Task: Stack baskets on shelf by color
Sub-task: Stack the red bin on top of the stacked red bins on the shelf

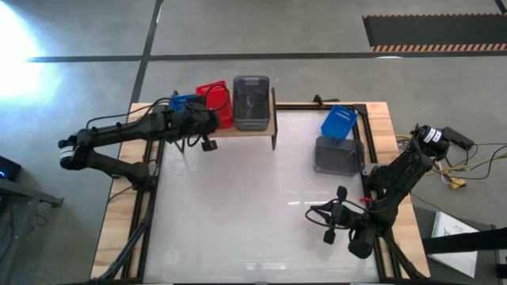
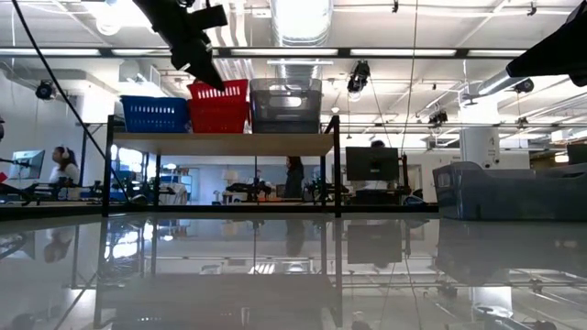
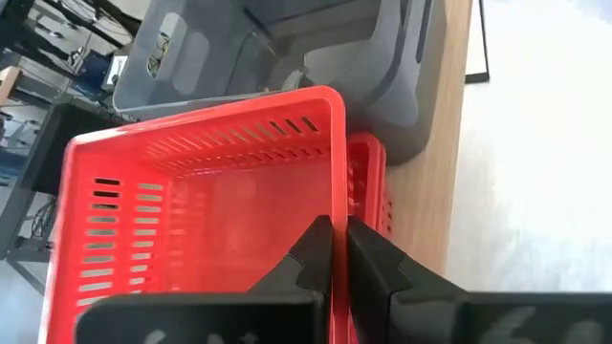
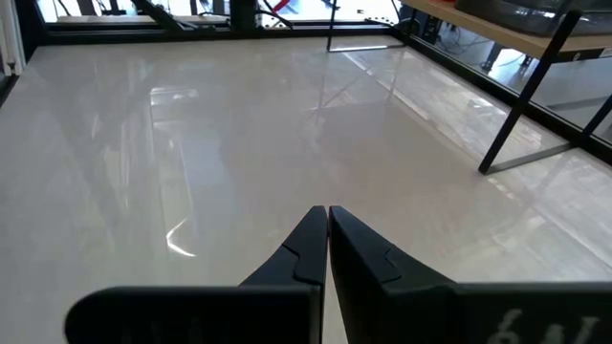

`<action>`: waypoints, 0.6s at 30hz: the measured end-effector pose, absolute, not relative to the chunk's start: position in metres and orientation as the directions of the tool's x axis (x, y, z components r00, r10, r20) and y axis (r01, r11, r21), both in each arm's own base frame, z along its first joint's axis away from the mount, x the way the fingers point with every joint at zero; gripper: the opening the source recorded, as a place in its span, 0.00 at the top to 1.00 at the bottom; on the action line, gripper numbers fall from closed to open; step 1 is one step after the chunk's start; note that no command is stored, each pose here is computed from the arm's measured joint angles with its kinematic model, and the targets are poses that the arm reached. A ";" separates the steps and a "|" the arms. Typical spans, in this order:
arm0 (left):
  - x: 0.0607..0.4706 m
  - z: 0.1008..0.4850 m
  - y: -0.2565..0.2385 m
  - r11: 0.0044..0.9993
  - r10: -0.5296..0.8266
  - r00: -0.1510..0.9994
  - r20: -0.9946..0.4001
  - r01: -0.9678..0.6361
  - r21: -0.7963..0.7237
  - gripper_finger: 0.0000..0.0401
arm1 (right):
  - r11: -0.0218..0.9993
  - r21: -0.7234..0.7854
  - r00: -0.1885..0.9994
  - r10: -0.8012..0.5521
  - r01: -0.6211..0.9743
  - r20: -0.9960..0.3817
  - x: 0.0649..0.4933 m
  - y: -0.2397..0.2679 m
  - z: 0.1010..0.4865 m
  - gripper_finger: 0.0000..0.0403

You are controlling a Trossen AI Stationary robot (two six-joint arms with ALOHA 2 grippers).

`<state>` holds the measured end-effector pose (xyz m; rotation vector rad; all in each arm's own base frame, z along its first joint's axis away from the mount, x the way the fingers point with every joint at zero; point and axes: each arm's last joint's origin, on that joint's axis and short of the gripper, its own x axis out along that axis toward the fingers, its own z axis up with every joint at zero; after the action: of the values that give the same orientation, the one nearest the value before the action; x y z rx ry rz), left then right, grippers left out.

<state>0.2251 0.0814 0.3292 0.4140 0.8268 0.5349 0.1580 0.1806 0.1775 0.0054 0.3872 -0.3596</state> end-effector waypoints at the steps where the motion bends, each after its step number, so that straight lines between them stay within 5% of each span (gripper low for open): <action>1: 0.225 0.329 0.082 0.791 0.596 0.558 -0.578 -0.285 0.541 1.00 | 0.937 -0.063 0.864 -0.342 0.344 -0.370 0.158 0.181 0.177 0.98; 7: 0.224 0.333 0.082 0.785 0.597 0.558 -0.577 -0.259 0.562 0.98 | 0.937 -0.061 0.864 -0.341 0.344 -0.370 0.158 0.181 0.178 0.98; 18: 0.224 0.335 0.082 0.783 0.597 0.560 -0.574 -0.250 0.569 0.76 | 0.937 -0.061 0.864 -0.341 0.344 -0.370 0.158 0.181 0.178 0.98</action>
<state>0.2235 0.0817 0.3352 0.4572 0.8371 0.5200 0.1580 0.1808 0.1776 0.0071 0.3863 -0.3591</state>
